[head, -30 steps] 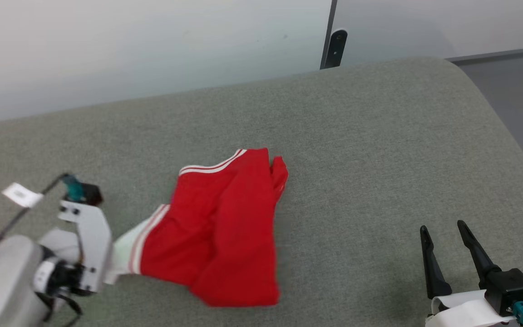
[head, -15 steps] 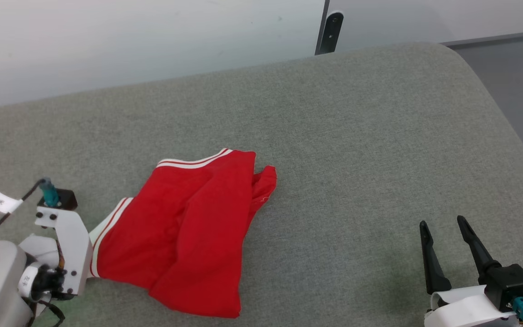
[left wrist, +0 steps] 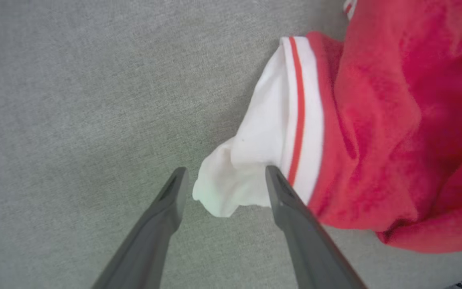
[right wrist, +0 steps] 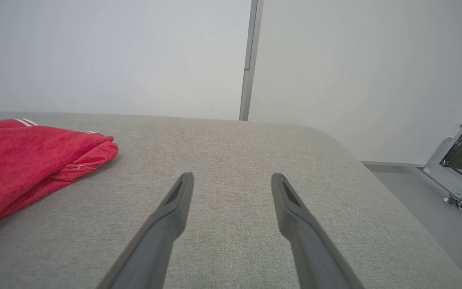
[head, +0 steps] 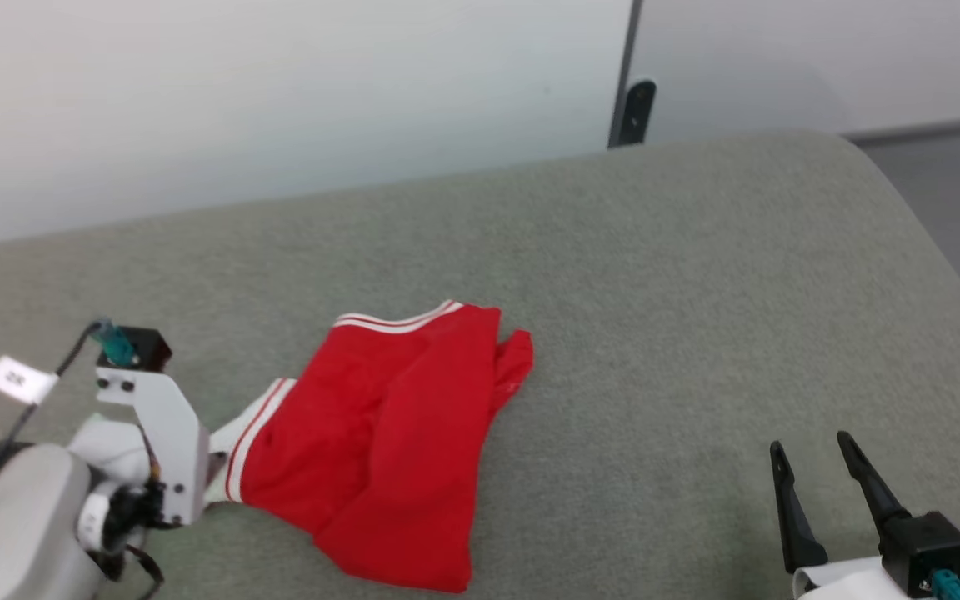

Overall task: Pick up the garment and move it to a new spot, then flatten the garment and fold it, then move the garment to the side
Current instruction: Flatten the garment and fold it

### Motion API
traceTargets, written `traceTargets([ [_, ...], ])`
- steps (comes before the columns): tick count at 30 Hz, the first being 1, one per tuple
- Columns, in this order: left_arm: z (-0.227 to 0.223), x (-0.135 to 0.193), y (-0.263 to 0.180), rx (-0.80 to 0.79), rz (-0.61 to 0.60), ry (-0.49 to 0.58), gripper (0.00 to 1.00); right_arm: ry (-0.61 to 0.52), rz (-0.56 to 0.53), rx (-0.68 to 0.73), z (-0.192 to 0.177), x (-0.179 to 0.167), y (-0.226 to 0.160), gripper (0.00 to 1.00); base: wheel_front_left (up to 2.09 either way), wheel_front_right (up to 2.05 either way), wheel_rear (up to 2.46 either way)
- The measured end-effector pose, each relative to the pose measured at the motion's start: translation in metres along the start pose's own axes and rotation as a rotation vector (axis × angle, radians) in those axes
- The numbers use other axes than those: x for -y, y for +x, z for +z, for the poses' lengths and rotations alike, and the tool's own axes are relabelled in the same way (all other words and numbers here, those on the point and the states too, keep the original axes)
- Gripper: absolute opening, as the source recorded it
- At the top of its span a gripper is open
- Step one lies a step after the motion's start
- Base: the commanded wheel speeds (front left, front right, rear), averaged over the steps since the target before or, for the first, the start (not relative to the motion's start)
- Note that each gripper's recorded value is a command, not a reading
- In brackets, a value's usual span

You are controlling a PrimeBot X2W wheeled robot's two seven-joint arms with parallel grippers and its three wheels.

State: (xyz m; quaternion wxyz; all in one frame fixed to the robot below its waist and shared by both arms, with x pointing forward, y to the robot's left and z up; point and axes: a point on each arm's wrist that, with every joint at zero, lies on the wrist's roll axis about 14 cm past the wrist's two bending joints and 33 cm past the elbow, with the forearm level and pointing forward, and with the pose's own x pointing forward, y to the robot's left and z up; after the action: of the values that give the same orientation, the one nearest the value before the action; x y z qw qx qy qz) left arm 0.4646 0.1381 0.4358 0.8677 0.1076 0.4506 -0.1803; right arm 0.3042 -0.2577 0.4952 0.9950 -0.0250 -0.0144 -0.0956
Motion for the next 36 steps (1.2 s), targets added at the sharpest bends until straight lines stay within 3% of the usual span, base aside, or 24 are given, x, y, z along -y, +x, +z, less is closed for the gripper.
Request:
traceTargets([
  [10, 0.034, 0.026, -0.066, 0.522, -0.08, -0.037, 1.0, 0.007, 0.11, 0.065, 0.016, -0.033, 0.003, 1.0, 0.0, 0.0, 0.0],
  [20, 0.017, 0.027, -0.133, 1.018, -0.042, -0.144, 1.0, 0.023, 0.236, 0.102, 0.027, -0.073, 0.007, 1.0, 0.0, 0.0, 0.0],
  [32, -0.033, 0.009, -0.165, 1.166, 0.147, -0.309, 1.0, 0.02, 0.315, 0.11, 0.029, -0.097, 0.008, 1.0, 0.0, 0.0, 0.0],
  [36, -0.036, 0.005, -0.18, 1.213, 0.188, -0.311, 1.0, 0.002, 0.338, 0.102, 0.026, -0.104, 0.012, 1.0, 0.0, 0.0, 0.0],
])
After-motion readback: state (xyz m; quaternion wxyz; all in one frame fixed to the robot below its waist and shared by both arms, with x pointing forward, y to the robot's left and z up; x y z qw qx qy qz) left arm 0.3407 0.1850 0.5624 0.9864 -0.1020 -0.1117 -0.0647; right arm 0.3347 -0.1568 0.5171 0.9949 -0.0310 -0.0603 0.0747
